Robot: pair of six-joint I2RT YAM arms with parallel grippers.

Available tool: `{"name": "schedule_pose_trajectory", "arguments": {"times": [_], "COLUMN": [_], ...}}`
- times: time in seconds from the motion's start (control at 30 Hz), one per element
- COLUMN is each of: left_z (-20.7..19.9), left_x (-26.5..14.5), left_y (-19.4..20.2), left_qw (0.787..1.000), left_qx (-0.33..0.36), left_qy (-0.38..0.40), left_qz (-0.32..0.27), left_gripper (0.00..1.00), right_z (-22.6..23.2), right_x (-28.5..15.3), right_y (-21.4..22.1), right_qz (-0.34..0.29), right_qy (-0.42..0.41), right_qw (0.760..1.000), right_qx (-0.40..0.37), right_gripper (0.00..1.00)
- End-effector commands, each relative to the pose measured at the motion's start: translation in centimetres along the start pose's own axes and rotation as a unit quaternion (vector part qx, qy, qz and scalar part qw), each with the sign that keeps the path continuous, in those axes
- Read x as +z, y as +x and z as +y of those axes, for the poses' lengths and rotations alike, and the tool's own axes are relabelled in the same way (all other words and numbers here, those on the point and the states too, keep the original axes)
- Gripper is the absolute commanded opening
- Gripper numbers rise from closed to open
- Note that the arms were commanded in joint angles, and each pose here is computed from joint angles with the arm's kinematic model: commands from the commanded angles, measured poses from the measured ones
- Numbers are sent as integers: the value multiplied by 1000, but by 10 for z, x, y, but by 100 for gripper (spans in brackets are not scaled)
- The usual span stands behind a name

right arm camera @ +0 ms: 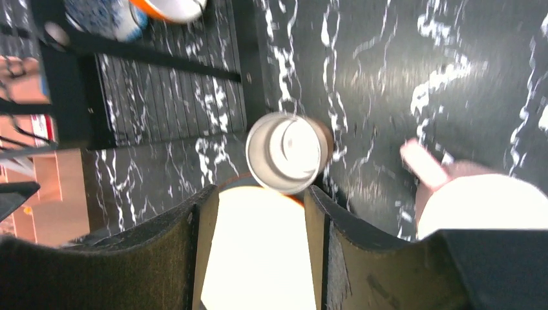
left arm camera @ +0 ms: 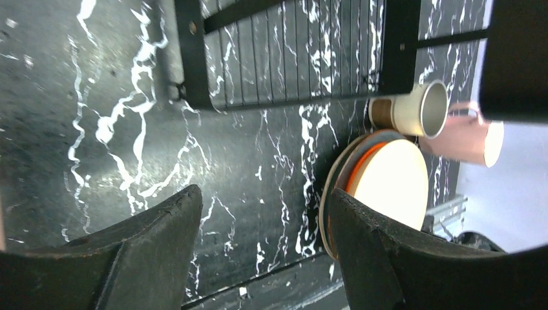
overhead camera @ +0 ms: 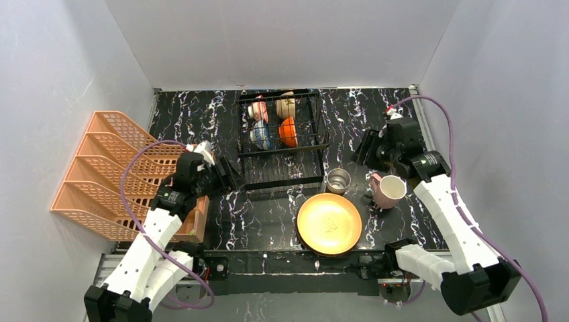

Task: Load the mixed dishes into the dish rack
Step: Pick up the plate from the corner of the board.

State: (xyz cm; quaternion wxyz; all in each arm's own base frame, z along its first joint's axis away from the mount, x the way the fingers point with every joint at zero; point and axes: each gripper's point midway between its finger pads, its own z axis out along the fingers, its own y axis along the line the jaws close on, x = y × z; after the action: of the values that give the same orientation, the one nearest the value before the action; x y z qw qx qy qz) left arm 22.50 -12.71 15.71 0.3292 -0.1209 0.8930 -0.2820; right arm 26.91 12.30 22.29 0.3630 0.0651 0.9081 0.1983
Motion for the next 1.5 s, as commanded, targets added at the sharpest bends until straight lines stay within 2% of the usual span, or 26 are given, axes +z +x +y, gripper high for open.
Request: {"name": "schedule_pose_trajectory", "arguments": {"times": [0.0,0.17,0.33,0.5,0.73,1.07,1.2,1.47], "left_z": [-6,-14,-31,-55,-91,-127,-128,-122], "left_x": [0,8,19,33,48,58,62,68], "left_y": [32,58,87,117,147,164,169,176], "left_qw": [999,997,993,989,979,971,970,971], "left_qx": [-14,-20,-11,27,41,73,83,89], "left_qy": [9,31,49,62,99,112,104,82], "left_qz": [47,72,103,132,176,200,204,207], "left_gripper": [70,70,70,69,65,61,56,51], "right_z": [-9,-15,-29,-46,-63,-65,-64,-60], "right_x": [-8,-4,-3,2,8,7,7,5], "right_y": [58,109,131,155,157,154,152,147], "right_qz": [93,165,176,202,181,166,156,142], "right_qy": [14,44,102,154,195,197,189,177], "right_qw": [995,984,978,966,962,965,968,972], "right_qx": [37,44,41,47,54,56,61,63], "right_gripper": [59,59,59,59,60,61,61,62]}}
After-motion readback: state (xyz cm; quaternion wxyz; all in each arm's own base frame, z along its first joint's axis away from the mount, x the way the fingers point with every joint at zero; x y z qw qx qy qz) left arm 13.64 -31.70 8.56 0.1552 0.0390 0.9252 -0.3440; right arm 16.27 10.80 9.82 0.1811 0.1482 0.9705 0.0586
